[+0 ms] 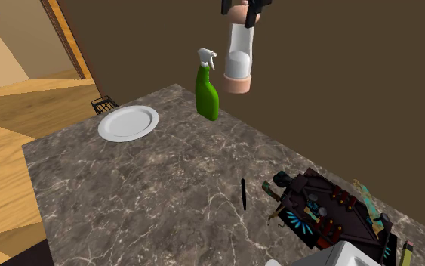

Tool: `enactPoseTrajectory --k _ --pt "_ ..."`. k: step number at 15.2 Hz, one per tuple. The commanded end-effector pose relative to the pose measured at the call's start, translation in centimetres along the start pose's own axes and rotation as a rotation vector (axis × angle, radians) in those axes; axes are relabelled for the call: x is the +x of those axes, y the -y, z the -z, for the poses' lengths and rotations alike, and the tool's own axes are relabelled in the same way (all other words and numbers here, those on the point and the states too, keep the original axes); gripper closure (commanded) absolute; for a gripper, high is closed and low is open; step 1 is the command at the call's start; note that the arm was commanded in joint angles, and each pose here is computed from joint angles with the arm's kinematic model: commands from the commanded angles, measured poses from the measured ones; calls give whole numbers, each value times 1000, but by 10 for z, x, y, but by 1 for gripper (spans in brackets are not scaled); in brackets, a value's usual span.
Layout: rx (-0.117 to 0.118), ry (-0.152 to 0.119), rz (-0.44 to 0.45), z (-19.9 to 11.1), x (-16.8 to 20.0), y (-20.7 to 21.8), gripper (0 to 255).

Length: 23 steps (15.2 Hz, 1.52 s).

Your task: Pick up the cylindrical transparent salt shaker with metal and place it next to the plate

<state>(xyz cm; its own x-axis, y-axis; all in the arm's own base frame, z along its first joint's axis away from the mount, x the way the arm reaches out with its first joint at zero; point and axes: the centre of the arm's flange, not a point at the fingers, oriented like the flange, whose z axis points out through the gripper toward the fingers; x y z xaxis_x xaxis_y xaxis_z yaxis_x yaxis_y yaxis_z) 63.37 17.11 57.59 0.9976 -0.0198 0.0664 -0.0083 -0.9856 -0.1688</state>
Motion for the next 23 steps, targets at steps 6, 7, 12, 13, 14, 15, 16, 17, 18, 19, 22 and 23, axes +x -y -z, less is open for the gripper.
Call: enactPoseTrajectory --k 6,7,12,13,14,15,16,17,18,19,22,23 --pt "0 -1 -1 -52 -24 74 255" --pt "0 -1 -1 -59 -27 84 255" --pt "0 -1 -1 -96 -41 137 255" --pt "0 -1 -1 -103 -44 148 255" --pt "0 -1 -1 -110 -47 158 255" --pt "0 -1 -1 -118 -50 169 255" --pt "0 -1 -1 -127 -54 182 255" --pt "0 -1 -1 -132 -54 182 255" --pt "0 -1 -1 -137 -54 181 255" --pt "0 -1 -1 -142 -55 180 255" --pt "0 -1 0 -142 -55 179 0" --pt "-20 -13 -53 -154 -57 176 0"
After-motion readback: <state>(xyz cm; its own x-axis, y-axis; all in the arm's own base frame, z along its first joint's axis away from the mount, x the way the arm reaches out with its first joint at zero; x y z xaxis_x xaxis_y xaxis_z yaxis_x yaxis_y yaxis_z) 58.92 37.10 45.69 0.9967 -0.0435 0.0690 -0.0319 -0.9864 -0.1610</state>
